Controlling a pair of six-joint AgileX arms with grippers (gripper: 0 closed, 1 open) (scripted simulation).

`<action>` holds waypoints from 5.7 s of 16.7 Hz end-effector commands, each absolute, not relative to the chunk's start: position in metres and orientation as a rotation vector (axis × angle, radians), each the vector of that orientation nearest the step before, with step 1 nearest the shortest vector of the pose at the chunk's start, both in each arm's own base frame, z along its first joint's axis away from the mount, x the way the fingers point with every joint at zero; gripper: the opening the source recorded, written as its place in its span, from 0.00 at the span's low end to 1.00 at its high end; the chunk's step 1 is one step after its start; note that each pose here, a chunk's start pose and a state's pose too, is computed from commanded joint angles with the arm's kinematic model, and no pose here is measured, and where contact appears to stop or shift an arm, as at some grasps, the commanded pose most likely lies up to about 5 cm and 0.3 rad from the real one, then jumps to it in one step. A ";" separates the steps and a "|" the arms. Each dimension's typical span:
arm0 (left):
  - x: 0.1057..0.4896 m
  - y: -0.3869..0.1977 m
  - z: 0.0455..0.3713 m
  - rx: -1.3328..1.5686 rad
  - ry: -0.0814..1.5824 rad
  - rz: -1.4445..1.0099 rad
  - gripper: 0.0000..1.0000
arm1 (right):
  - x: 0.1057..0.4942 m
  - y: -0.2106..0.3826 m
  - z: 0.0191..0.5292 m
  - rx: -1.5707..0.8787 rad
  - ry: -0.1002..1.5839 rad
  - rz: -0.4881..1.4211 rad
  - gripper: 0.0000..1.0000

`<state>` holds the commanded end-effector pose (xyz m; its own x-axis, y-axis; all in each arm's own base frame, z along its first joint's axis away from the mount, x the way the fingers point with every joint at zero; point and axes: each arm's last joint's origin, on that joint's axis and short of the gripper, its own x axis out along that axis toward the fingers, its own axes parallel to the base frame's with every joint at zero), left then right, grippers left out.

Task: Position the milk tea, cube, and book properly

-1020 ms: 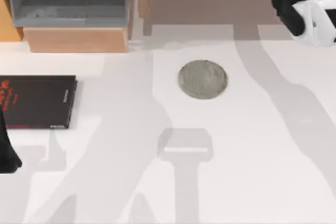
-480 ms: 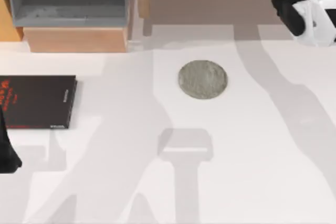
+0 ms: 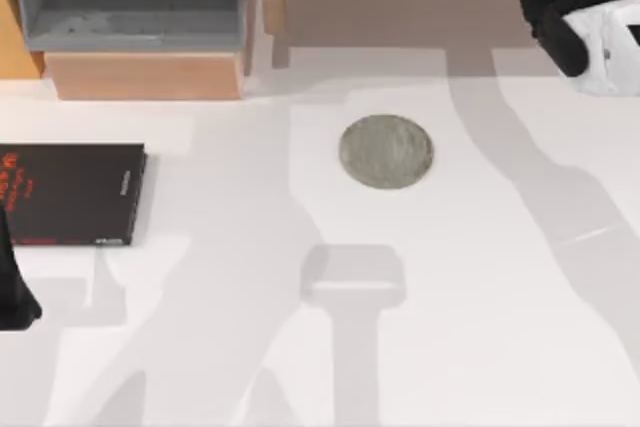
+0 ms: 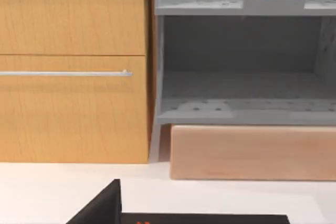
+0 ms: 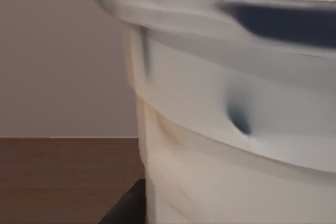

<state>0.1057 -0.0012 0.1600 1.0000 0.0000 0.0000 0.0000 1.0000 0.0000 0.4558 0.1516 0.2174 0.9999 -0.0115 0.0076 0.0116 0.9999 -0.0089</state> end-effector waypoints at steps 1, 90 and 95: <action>0.106 -0.001 0.160 0.000 0.000 0.000 1.00 | 0.450 0.151 0.218 -0.010 -0.004 -0.013 0.00; 0.106 -0.001 0.160 0.000 0.000 0.000 1.00 | 0.294 0.260 0.117 -0.011 -0.004 -0.017 1.00; 0.106 -0.001 0.160 0.000 0.000 0.000 1.00 | 0.287 0.260 0.129 -0.012 -0.001 -0.017 1.00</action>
